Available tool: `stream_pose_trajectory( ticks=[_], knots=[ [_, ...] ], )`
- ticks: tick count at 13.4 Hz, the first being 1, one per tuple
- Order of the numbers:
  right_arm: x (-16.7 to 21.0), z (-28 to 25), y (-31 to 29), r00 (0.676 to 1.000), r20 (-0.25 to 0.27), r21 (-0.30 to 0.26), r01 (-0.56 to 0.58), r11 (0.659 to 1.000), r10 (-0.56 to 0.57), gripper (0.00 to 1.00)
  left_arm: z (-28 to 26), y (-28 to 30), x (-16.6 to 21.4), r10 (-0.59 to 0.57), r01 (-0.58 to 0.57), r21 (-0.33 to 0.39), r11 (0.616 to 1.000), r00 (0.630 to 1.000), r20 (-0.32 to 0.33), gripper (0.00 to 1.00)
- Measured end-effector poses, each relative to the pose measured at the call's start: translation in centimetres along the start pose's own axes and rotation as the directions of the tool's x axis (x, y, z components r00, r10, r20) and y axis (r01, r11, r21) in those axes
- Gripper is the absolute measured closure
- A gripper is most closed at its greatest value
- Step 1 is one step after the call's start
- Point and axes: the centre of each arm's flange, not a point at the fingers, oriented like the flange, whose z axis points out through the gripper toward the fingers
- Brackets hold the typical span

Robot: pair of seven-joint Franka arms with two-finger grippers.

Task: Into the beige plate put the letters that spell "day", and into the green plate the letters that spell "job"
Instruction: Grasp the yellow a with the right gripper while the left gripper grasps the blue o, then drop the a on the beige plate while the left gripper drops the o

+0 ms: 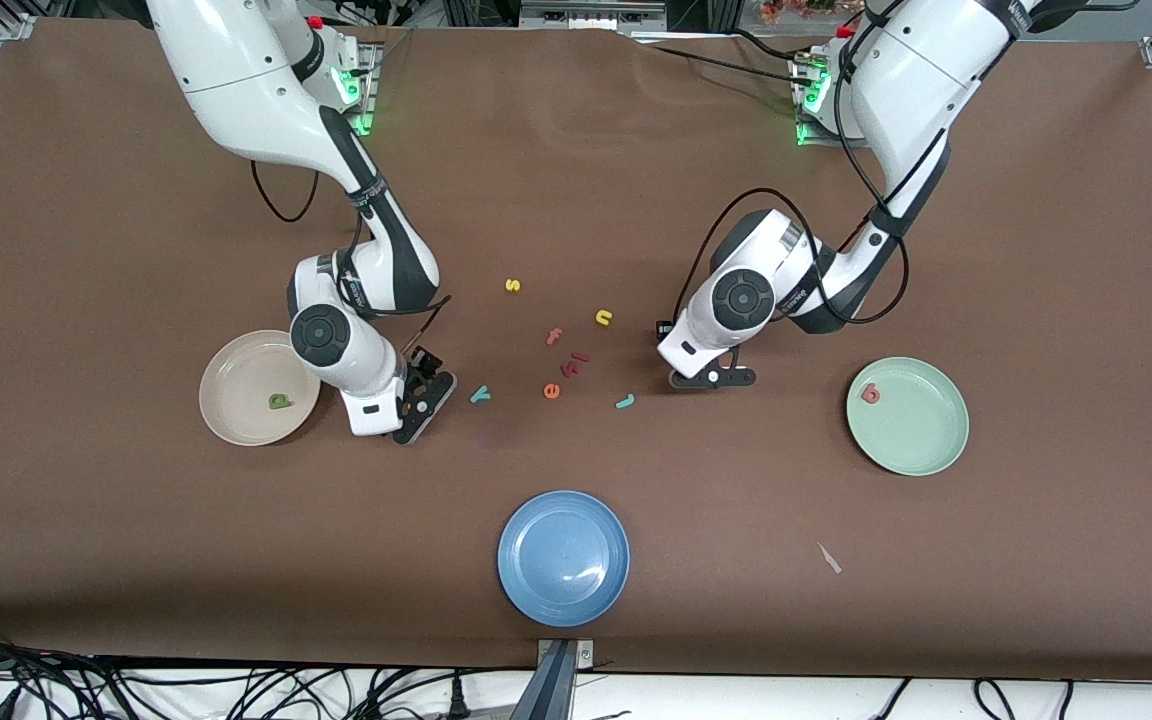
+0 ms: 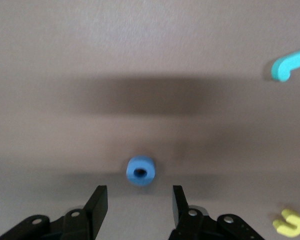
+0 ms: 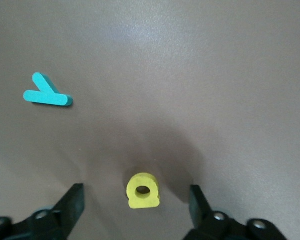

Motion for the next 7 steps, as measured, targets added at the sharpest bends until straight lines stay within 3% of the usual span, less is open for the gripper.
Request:
stream_pose_trajectory(
  ticks=[3,5,7],
  knots=[
    [0.2,-0.3,0.2,1.0,-0.007,-0.008,0.005,1.0,-0.005,0.53,1.2,-0.2,0.4,-0.006,0.006,-0.011,1.0,1.0,-0.004,0.41],
    [0.3,-0.7,0.2,1.0,-0.01,-0.008,0.007,1.0,-0.007,0.72,1.4,-0.2,0.6,-0.007,0.007,-0.019,1.0,1.0,-0.011,0.42],
    [0.4,-0.6,0.1,1.0,-0.01,-0.007,0.006,1.0,-0.006,0.72,1.5,-0.3,0.7,-0.009,0.009,-0.019,1.0,1.0,-0.011,0.44]
  ],
)
